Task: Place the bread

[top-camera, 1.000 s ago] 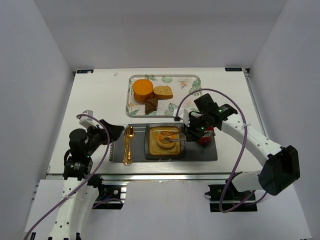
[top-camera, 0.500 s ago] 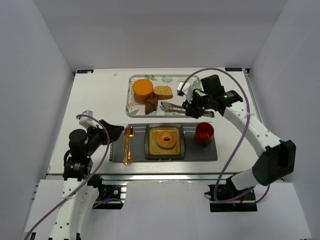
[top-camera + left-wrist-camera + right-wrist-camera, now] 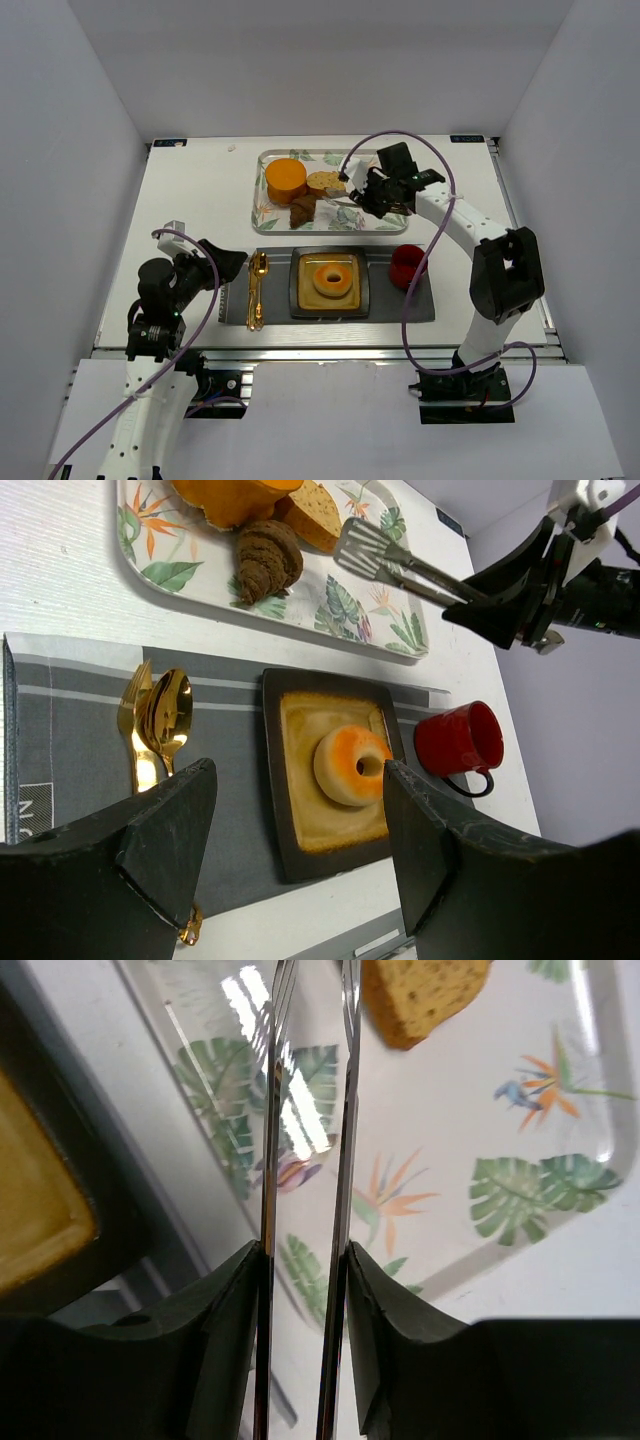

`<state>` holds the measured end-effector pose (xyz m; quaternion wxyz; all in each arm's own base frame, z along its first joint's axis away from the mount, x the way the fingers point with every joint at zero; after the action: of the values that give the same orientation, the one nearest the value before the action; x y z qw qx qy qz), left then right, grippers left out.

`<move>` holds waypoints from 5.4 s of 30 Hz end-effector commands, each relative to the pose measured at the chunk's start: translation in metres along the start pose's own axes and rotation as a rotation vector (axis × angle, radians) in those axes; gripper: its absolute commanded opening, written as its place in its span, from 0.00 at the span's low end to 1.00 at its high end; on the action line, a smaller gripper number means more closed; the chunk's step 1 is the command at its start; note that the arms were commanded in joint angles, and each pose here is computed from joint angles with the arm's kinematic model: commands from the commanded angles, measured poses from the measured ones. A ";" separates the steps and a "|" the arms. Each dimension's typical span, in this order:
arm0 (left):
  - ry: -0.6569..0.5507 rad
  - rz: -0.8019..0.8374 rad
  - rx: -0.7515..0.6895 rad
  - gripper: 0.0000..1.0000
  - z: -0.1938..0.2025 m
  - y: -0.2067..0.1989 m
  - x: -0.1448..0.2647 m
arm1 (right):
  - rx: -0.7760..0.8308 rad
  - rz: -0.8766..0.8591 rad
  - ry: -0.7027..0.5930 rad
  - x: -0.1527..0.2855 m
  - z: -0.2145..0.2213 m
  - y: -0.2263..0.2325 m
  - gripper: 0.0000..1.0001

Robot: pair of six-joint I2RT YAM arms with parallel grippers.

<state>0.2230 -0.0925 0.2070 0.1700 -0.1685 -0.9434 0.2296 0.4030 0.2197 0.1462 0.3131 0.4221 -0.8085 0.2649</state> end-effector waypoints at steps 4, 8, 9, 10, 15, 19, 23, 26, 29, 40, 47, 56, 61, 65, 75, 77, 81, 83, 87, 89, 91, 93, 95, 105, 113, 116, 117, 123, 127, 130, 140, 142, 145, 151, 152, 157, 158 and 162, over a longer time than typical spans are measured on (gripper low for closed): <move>-0.012 -0.002 -0.004 0.77 -0.005 -0.001 0.000 | 0.095 0.121 -0.141 0.018 -0.048 -0.031 0.45; -0.007 0.006 -0.003 0.77 -0.005 -0.001 -0.003 | 0.095 0.116 -0.125 0.007 -0.045 -0.033 0.47; -0.009 0.007 -0.006 0.77 -0.006 -0.001 -0.003 | 0.097 0.118 -0.128 0.005 -0.048 -0.035 0.48; -0.007 0.006 -0.006 0.77 -0.006 -0.001 -0.004 | 0.095 0.113 -0.118 0.000 -0.045 -0.036 0.48; -0.006 0.004 -0.004 0.77 -0.004 0.000 -0.004 | 0.107 0.123 -0.116 -0.010 -0.052 -0.044 0.50; -0.004 0.001 0.000 0.77 -0.002 0.001 -0.003 | 0.105 0.108 -0.085 -0.022 -0.047 -0.047 0.50; -0.005 0.000 -0.002 0.77 -0.002 0.001 -0.003 | 0.106 0.100 -0.074 -0.027 -0.045 -0.047 0.50; -0.004 -0.002 -0.003 0.77 -0.003 0.001 -0.003 | 0.107 0.105 -0.089 -0.021 -0.049 -0.047 0.50; -0.006 0.003 -0.003 0.77 -0.002 0.001 -0.004 | 0.125 0.102 -0.087 -0.020 -0.048 -0.046 0.50; -0.001 0.008 0.004 0.77 0.000 0.001 -0.004 | 0.114 0.088 -0.096 -0.009 -0.047 -0.039 0.48; -0.002 0.005 0.001 0.77 -0.001 0.001 -0.005 | 0.127 0.087 -0.050 -0.025 -0.034 -0.041 0.49; -0.006 0.004 0.002 0.77 -0.002 0.000 -0.003 | 0.145 0.072 -0.006 -0.037 -0.022 -0.041 0.44; -0.009 0.007 -0.001 0.77 -0.005 -0.001 -0.004 | 0.134 0.054 0.005 -0.036 -0.018 -0.038 0.31; -0.012 0.007 -0.002 0.77 -0.007 -0.002 -0.003 | 0.092 0.058 -0.033 -0.018 -0.024 -0.042 0.16; -0.019 0.015 0.000 0.77 -0.008 -0.003 -0.003 | 0.033 -0.053 -0.166 0.082 -0.028 0.017 0.10; -0.019 0.016 0.000 0.77 -0.007 -0.003 -0.003 | 0.035 -0.121 -0.174 0.104 -0.019 0.046 0.09; -0.019 0.027 0.003 0.77 -0.006 -0.004 -0.004 | 0.064 -0.230 -0.154 0.125 0.019 0.102 0.09; -0.017 0.029 0.007 0.77 -0.005 -0.004 -0.004 | 0.085 -0.263 -0.156 0.134 0.037 0.128 0.10; -0.014 0.038 0.013 0.77 -0.003 -0.005 -0.005 | 0.103 -0.274 -0.124 0.138 0.062 0.152 0.10; -0.017 0.043 0.014 0.77 -0.002 -0.005 -0.005 | 0.084 -0.281 -0.107 0.138 0.071 0.157 0.11; -0.019 0.044 0.016 0.77 -0.003 -0.006 -0.004 | 0.081 -0.289 -0.104 0.137 0.074 0.160 0.13; -0.018 0.044 0.016 0.77 -0.003 -0.006 -0.004 | 0.082 -0.293 -0.101 0.136 0.077 0.162 0.17; -0.023 0.043 0.015 0.77 -0.005 -0.007 -0.002 | 0.085 -0.296 -0.092 0.134 0.079 0.163 0.25; -0.029 0.025 0.015 0.77 -0.004 -0.006 0.004 | 0.105 -0.350 -0.078 0.133 0.085 0.174 0.51; -0.033 0.030 0.013 0.77 -0.006 -0.007 0.003 | 0.123 -0.346 -0.152 0.154 0.064 0.175 0.50; -0.033 0.034 0.013 0.77 -0.006 -0.008 0.003 | 0.120 -0.323 -0.214 0.167 0.046 0.172 0.48; -0.033 0.032 0.013 0.77 -0.007 -0.008 0.003 | 0.112 -0.302 -0.225 0.169 0.041 0.168 0.47; -0.043 0.044 0.012 0.77 -0.010 -0.010 0.003 | -0.129 -0.072 -0.337 0.181 0.002 0.107 0.35; -0.045 0.051 0.006 0.77 -0.012 -0.012 0.002 | -0.452 0.120 -0.384 0.184 0.023 0.008 0.24; -0.044 0.055 0.007 0.77 -0.012 -0.012 0.001 | -0.682 0.269 -0.355 0.187 0.082 -0.060 0.20; -0.029 0.059 0.013 0.77 -0.008 -0.010 -0.003 | -0.939 0.499 -0.179 0.123 0.227 -0.122 0.30; -0.026 0.054 0.013 0.77 -0.007 -0.009 -0.003 | -0.992 0.495 -0.134 0.110 0.244 -0.118 0.37; -0.024 0.052 0.016 0.77 -0.006 -0.009 -0.003 | -1.049 0.501 -0.059 0.096 0.267 -0.110 0.49; -0.021 0.050 0.016 0.77 -0.006 -0.009 -0.003 | -1.031 0.406 0.036 0.087 0.283 -0.087 0.72; -0.019 0.049 0.017 0.77 -0.006 -0.008 -0.003 | -0.999 0.400 0.024 0.092 0.278 -0.088 0.81; -0.025 0.049 0.010 0.77 -0.009 -0.010 -0.002 | -0.989 0.467 0.065 0.123 0.266 -0.097 0.89; -0.028 0.050 0.007 0.77 -0.009 -0.010 -0.002 | -0.979 0.489 0.050 0.133 0.257 -0.103 0.89; -0.026 0.054 0.010 0.77 -0.008 -0.010 -0.002 | -0.882 0.501 -0.055 0.163 0.217 -0.118 0.89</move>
<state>0.2261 -0.0979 0.2116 0.1596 -0.1835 -0.9387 0.2443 0.3560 -0.0720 0.0824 0.4283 0.0340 -0.8998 -0.0766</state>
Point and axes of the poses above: each gripper's point midway between its finger pads, its own x axis back along the fingers, its own y axis along the line the jaws close on, z = x × y, the point moved 1 cm from there along x, back along the fingers, and after that the axes turned 11 degrees about -x, right-handed, at the moved point
